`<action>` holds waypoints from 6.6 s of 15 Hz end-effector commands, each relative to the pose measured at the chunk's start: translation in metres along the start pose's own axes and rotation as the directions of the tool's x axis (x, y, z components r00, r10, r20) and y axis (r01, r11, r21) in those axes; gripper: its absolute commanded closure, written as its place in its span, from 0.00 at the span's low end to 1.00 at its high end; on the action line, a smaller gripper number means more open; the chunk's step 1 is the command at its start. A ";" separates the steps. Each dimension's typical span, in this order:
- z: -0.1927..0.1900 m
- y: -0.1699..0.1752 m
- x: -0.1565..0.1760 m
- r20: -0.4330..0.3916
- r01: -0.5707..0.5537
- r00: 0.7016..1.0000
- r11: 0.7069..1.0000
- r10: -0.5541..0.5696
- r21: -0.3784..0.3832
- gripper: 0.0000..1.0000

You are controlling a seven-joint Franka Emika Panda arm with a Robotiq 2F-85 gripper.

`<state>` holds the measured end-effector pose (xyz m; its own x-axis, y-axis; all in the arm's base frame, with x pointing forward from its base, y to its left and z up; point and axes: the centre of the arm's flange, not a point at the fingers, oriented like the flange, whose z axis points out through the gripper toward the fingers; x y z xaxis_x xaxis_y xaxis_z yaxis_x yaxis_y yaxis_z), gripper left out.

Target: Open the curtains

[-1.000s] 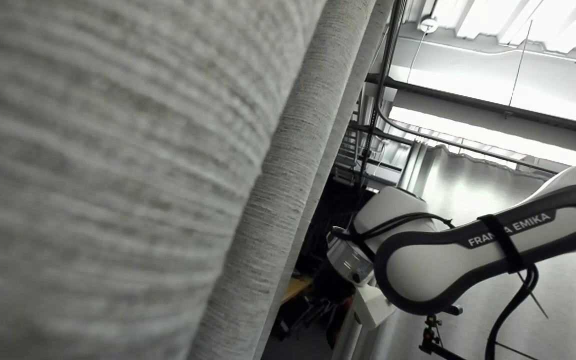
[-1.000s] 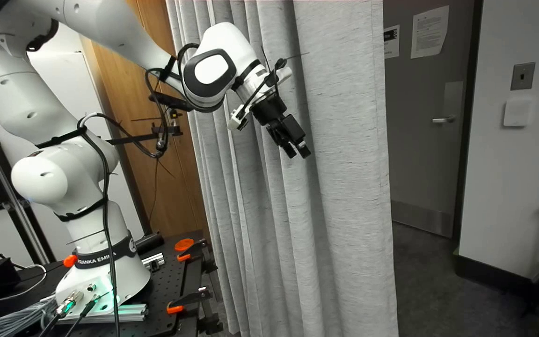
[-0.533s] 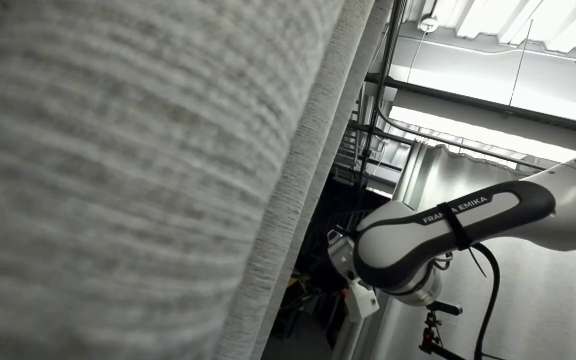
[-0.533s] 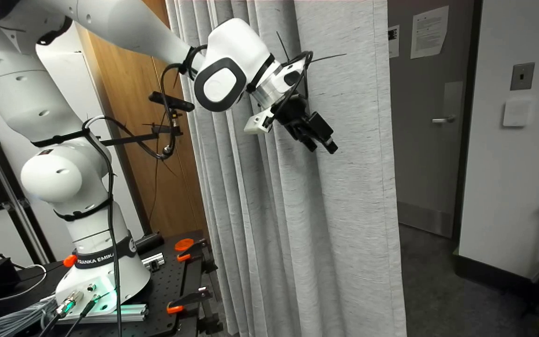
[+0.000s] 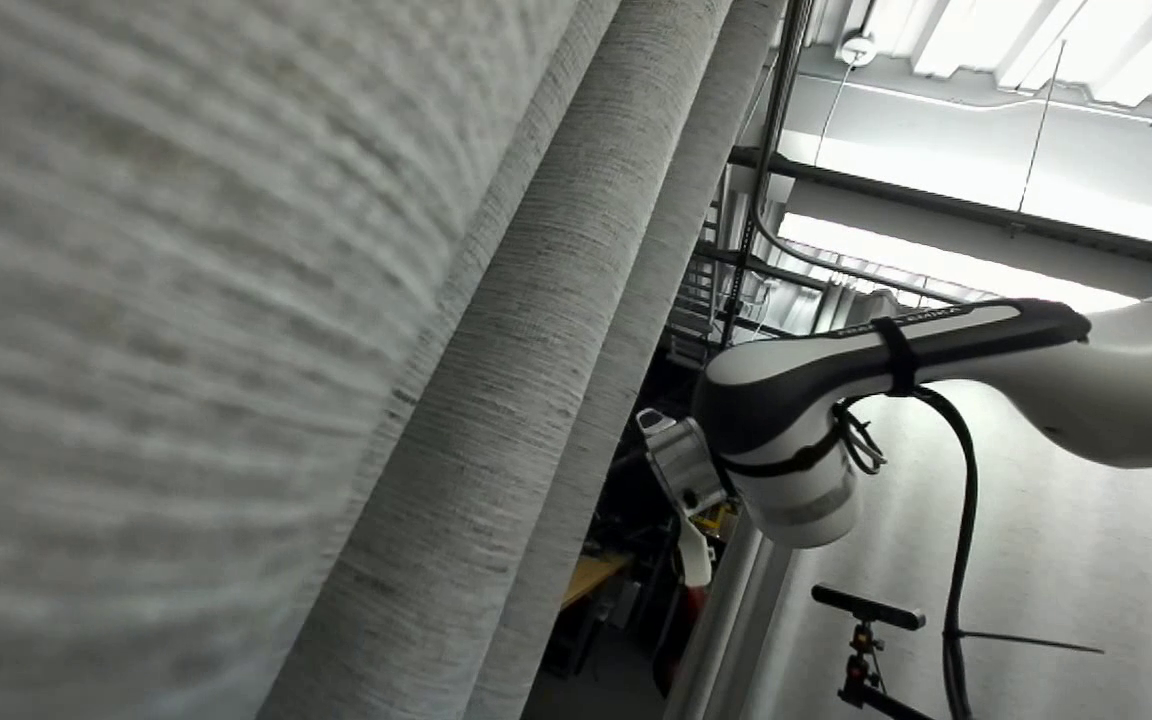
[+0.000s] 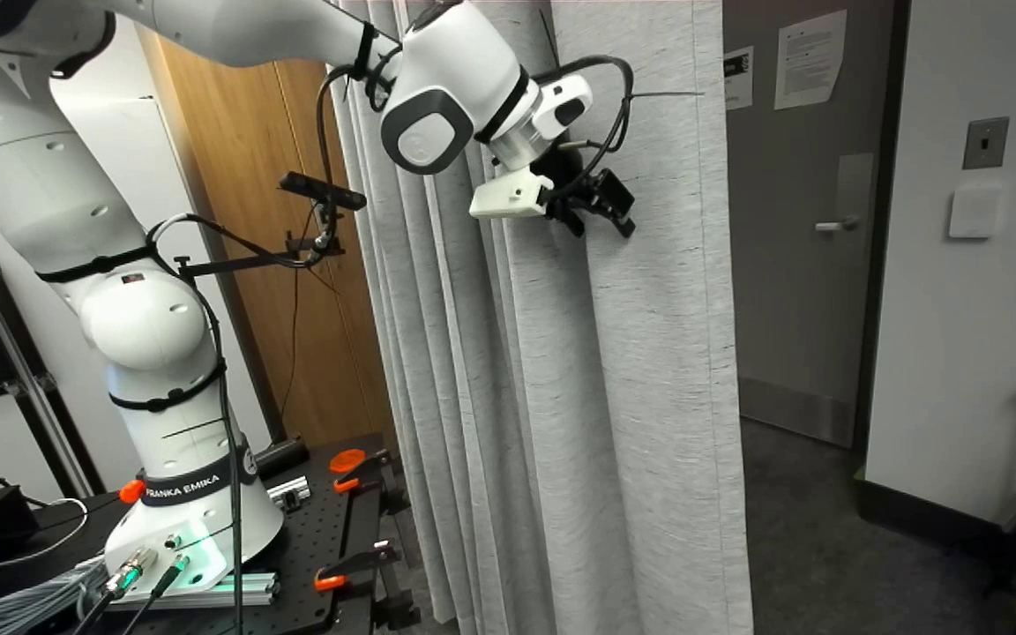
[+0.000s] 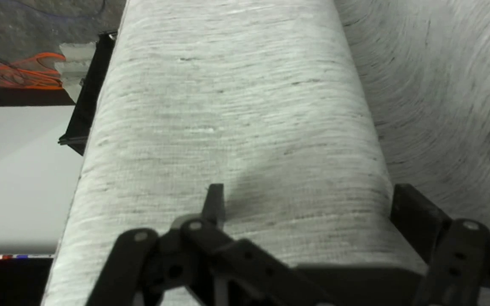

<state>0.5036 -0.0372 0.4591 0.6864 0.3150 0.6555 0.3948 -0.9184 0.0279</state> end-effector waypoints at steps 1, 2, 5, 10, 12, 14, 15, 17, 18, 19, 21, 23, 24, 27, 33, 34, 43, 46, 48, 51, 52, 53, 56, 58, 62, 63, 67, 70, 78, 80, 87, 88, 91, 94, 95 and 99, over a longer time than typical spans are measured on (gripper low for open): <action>0.000 0.026 0.017 -0.073 0.071 0.995 0.996 -0.074 -0.048 0.00; -0.005 0.029 0.020 -0.111 0.087 0.989 0.994 -0.094 -0.074 0.00; -0.012 0.029 0.034 -0.197 0.111 0.972 0.989 -0.128 -0.095 0.00; -0.023 0.007 0.060 -0.345 0.075 0.930 0.986 -0.122 -0.148 0.00; -0.026 -0.001 0.070 -0.396 0.047 0.911 0.983 -0.116 -0.178 0.00; -0.030 -0.005 0.078 -0.433 0.027 0.894 0.980 -0.111 -0.196 0.00; -0.031 -0.007 0.082 -0.448 0.023 0.887 0.979 -0.112 -0.201 0.15; -0.032 -0.006 0.086 -0.467 0.018 0.877 0.978 -0.116 -0.210 0.35; -0.031 -0.005 0.086 -0.473 0.016 0.873 0.978 -0.115 -0.209 0.43; -0.030 -0.003 0.086 -0.477 0.011 0.872 0.977 -0.114 -0.212 0.50; -0.027 0.004 0.084 -0.478 0.004 0.871 0.976 -0.110 -0.216 0.66; -0.022 0.015 0.079 -0.474 -0.002 0.874 0.977 -0.102 -0.214 0.81; -0.020 0.022 0.077 -0.469 -0.002 0.877 0.977 -0.099 -0.211 0.90; -0.013 0.042 0.067 -0.449 -0.019 0.890 0.976 -0.083 -0.219 1.00; -0.009 0.096 0.048 -0.421 -0.081 0.905 0.947 -0.060 -0.310 1.00; -0.010 0.113 0.044 -0.413 -0.088 0.909 0.936 -0.065 -0.342 1.00; -0.077 0.313 -0.023 -0.340 -0.260 0.939 0.734 0.042 -0.628 1.00; -0.116 0.359 -0.052 -0.318 -0.291 0.945 0.646 0.078 -0.706 1.00; -0.137 0.383 -0.081 -0.299 -0.310 0.946 0.595 0.121 -0.741 1.00; -0.176 0.409 -0.108 -0.294 -0.326 0.945 0.510 0.144 -0.796 1.00; -0.188 0.415 -0.114 -0.291 -0.326 0.945 0.483 0.149 -0.813 1.00; -0.199 0.421 -0.121 -0.289 -0.327 0.945 0.457 0.152 -0.827 1.00; -0.227 0.437 -0.149 -0.283 -0.333 0.942 0.387 0.182 -0.860 1.00; -0.246 0.443 -0.160 -0.278 -0.328 0.942 0.349 0.187 -0.877 1.00; -0.264 0.449 -0.170 -0.292 -0.343 0.936 0.329 0.197 -0.880 1.00; -0.264 0.450 -0.169 -0.293 -0.344 0.936 0.329 0.197 -0.879 1.00; -0.257 0.451 -0.163 -0.301 -0.352 0.933 0.343 0.195 -0.871 1.00; -0.249 0.450 -0.158 -0.302 -0.355 0.933 0.357 0.195 -0.864 1.00; -0.277 0.394 -0.119 -0.340 -0.336 0.939 0.352 0.053 -0.874 0.99; -0.277 0.394 -0.120 -0.340 -0.337 0.939 0.351 0.053 -0.874 0.99; -0.278 0.394 -0.120 -0.340 -0.337 0.939 0.351 0.053 -0.874 0.99; -0.278 0.394 -0.120 -0.340 -0.337 0.939 0.351 0.053 -0.874 0.99; -0.278 0.394 -0.120 -0.340 -0.337 0.939 0.351 0.053 -0.874 0.99; -0.278 0.394 -0.120 -0.340 -0.337 0.939 0.351 0.053 -0.874 0.99; -0.278 0.394 -0.120 -0.340 -0.337 0.939 0.351 0.053 -0.874 0.99; -0.278 0.394 -0.120 -0.340 -0.337 0.939 0.351 0.054 -0.874 0.99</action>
<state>0.4072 -0.5038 0.6009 0.4576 0.1648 0.8738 -0.6265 -0.6375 0.4484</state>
